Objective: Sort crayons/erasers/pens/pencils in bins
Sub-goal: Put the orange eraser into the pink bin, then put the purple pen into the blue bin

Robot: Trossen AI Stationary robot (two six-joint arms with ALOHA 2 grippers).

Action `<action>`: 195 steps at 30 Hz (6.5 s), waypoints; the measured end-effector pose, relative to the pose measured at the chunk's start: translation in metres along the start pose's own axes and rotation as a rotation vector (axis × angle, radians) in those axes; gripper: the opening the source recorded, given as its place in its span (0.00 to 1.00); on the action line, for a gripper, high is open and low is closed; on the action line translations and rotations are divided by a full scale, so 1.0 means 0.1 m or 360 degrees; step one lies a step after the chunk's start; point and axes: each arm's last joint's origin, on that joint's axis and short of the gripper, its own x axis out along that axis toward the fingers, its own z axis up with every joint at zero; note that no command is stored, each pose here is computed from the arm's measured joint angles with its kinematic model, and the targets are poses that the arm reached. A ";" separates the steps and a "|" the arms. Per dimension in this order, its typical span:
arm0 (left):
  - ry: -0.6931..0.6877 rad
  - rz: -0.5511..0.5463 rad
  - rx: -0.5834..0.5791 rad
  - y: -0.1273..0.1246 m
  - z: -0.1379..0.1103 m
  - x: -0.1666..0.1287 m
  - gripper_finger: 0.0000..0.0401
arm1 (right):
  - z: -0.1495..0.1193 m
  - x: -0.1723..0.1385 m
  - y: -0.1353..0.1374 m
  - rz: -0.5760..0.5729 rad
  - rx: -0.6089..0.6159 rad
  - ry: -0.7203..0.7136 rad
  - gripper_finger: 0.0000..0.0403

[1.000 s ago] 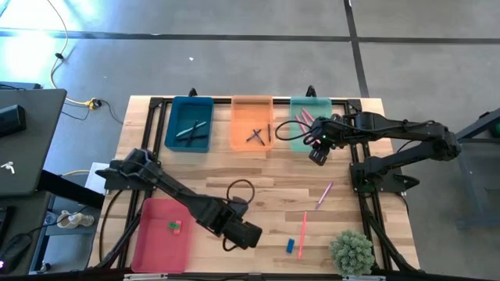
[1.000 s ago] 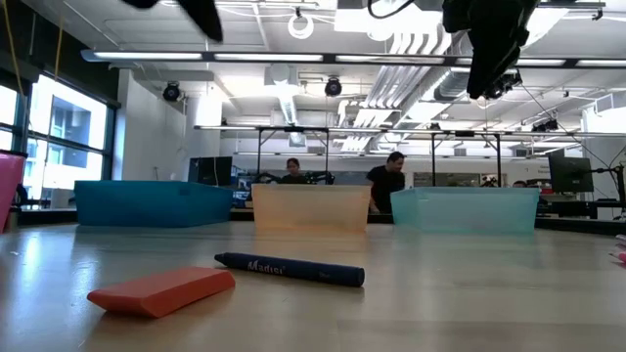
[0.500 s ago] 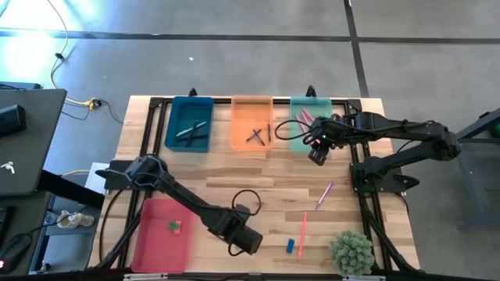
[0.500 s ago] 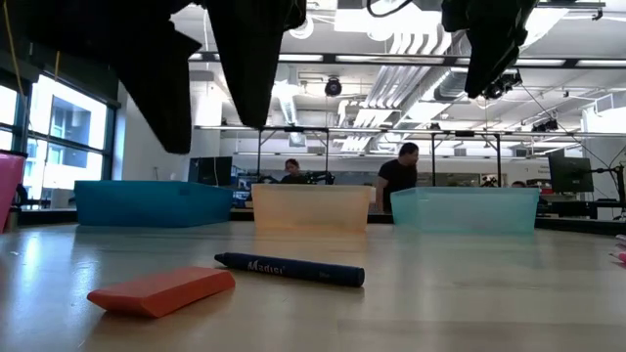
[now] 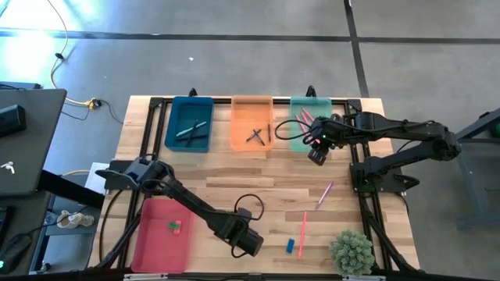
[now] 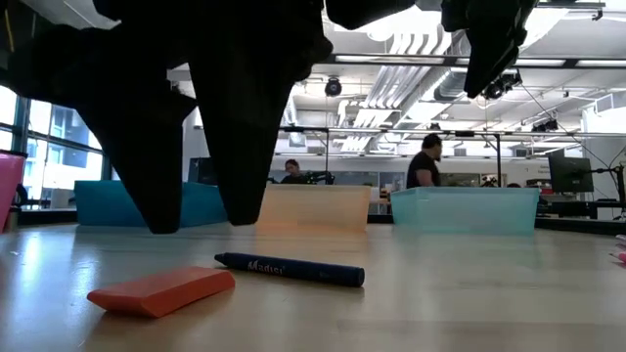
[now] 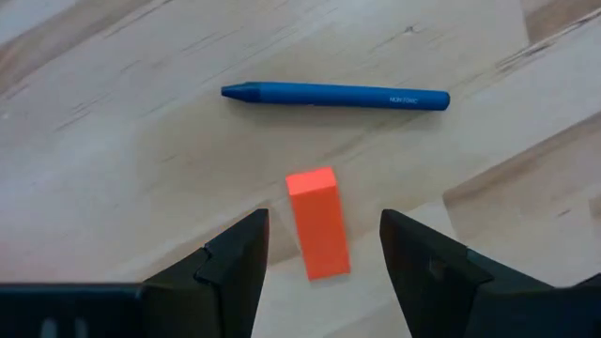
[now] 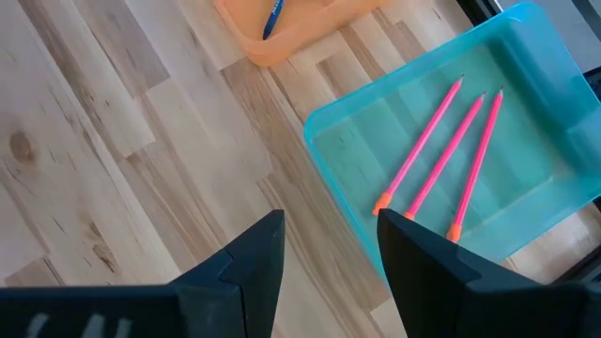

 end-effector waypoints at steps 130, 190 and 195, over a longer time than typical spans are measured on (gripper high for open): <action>0.0236 0.0345 0.0436 1.61 -1.60 -0.42 0.28 | -0.03 -0.06 0.24 0.0347 0.0563 0.0064 0.41; -0.0586 0.0093 0.0672 2.18 0.13 -1.99 0.44 | -1.00 0.34 1.19 -0.0301 0.1262 0.0620 0.41; -0.0586 0.0120 0.0711 2.18 0.18 -1.99 0.44 | -1.05 0.40 1.15 -0.0201 0.1423 0.0558 0.41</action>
